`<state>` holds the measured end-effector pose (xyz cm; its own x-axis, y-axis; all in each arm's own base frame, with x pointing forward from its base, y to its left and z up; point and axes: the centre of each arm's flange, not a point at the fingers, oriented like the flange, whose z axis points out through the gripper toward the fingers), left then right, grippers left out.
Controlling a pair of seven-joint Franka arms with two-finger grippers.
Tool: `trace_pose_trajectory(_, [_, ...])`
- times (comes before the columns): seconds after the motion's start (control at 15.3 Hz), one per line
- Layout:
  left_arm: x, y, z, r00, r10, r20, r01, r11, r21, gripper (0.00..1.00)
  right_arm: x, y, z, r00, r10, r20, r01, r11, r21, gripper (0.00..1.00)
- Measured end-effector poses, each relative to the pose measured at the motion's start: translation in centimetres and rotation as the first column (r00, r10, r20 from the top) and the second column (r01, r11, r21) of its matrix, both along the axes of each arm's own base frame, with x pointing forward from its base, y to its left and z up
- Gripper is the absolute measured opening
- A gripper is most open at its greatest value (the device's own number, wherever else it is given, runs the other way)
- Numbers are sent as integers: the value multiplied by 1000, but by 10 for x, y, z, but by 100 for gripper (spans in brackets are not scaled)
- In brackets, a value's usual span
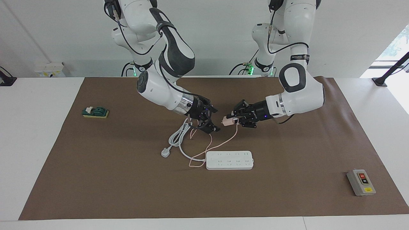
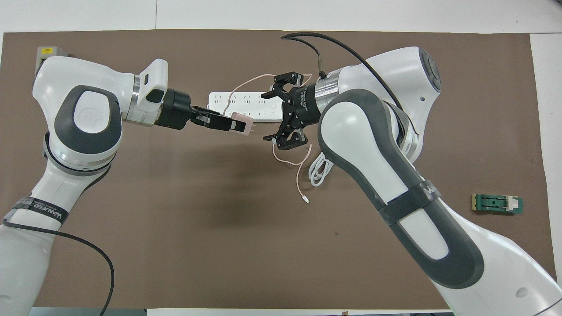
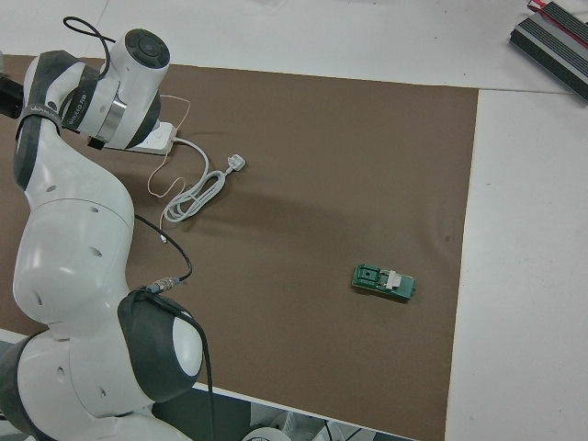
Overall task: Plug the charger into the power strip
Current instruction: 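Move the charger to the strip's end socket while the right gripper withdraws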
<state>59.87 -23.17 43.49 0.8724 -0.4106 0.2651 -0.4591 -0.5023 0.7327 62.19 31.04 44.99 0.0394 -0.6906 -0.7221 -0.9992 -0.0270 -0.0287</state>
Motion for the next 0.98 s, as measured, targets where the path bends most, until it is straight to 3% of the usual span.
trace_pose_trajectory(0.33, [10, 7, 13, 978, -187, 89, 159, 955, 252, 2, 4, -33, 27, 997, 39, 65, -37, 999, -27, 100])
trace_pose_trajectory(0.59, [32, 13, 24, 921, -340, 190, 242, 882, 406, 2, 9, -96, 48, 974, 174, 144, -160, 982, -102, 100])
trace_pose_trajectory(0.85, [53, 22, 27, 770, -554, 315, 313, 759, 571, 2, 6, -167, 66, 910, 354, 216, -307, 925, -223, 100])
trace_pose_trajectory(0.98, [58, 21, 25, 708, -616, 345, 331, 722, 608, 2, 2, -204, 73, 862, 452, 228, -381, 876, -296, 100])
